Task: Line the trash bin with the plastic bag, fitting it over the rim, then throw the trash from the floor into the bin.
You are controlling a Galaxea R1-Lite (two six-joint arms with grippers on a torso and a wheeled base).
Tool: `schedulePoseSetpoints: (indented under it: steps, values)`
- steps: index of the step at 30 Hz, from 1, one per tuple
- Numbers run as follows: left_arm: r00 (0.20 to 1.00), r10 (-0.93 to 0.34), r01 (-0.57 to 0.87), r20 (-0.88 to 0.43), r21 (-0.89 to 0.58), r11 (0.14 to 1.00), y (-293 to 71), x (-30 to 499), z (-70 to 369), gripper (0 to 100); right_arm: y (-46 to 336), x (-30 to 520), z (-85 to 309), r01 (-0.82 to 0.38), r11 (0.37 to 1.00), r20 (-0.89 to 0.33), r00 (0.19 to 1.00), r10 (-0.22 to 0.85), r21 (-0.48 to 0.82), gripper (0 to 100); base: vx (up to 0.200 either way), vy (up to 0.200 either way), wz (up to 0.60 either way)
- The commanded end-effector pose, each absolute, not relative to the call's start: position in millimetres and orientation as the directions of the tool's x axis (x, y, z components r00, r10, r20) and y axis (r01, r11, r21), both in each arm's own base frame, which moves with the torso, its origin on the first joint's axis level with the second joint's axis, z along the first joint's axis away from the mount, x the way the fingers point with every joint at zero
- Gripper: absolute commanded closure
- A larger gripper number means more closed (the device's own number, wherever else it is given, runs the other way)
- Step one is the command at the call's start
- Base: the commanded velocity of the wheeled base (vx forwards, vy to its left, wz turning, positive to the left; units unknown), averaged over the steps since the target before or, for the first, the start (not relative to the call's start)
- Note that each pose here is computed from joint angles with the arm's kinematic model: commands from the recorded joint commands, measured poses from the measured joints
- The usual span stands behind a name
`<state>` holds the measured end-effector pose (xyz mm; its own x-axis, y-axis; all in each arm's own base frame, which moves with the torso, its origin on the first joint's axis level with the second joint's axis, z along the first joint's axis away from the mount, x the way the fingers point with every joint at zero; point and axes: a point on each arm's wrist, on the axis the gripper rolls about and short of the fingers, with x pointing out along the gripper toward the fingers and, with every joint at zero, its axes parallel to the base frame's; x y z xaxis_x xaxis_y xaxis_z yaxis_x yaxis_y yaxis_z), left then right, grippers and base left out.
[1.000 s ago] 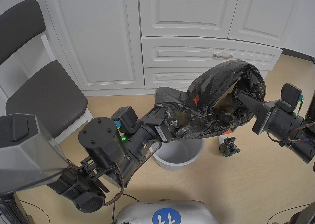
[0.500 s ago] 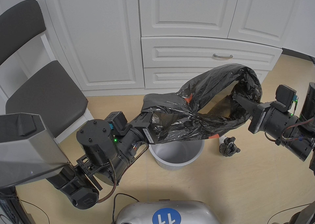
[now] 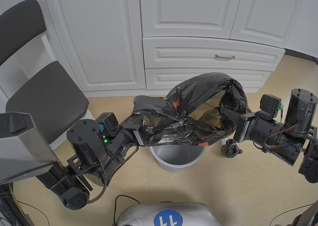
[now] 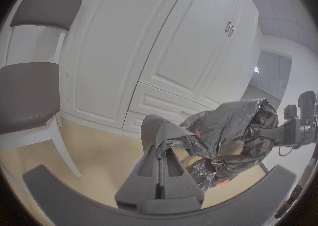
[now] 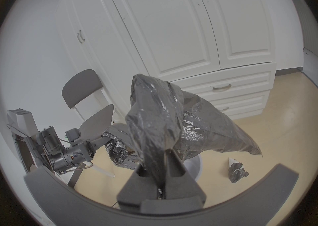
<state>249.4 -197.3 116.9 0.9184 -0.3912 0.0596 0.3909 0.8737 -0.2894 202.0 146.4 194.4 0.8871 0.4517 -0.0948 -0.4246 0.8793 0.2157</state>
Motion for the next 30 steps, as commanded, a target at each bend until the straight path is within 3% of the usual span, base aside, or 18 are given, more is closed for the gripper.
schedulePoseSetpoints:
  steps: [1, 8, 16, 23, 30]
  values:
    - [0.913, -0.406, 0.385, -0.031, -0.26, 0.885, -193.1, 250.4, 98.6, 100, 157.8, 210.5, 179.4, -0.425, 0.881, -0.152, 0.875, 0.459, 0.208, 100, 0.0, 0.0, 0.0]
    - [0.923, -0.342, 0.304, -0.174, -0.215, 0.928, -183.8, 272.5, 48.1, 100, 167.2, 226.8, 157.0, -0.4, 0.892, -0.231, 0.867, 0.443, 0.209, 100, 0.0, 0.0, 0.0]
    - [0.908, -0.384, 0.343, -0.169, -0.23, 0.911, -186.2, 273.4, 40.2, 100, 202.7, 259.7, 132.6, -0.408, 0.877, -0.272, 0.84, 0.469, 0.253, 100, 0.0, 0.0, 0.0]
    - [0.886, -0.425, 0.369, -0.187, -0.274, 0.888, -195.8, 269.4, 32.6, 100, 255.8, 277.4, 103.7, -0.422, 0.818, -0.299, 0.782, 0.547, 0.392, 100, 0.0, 0.0, 0.0]
    - [0.816, -0.512, 0.445, -0.269, -0.273, 0.853, -187.1, 252.1, 22.8, 100, 276.9, 292.5, 90.5, -0.383, 0.775, -0.275, 0.779, 0.564, 0.503, 100, 0.0, 0.0, 0.0]
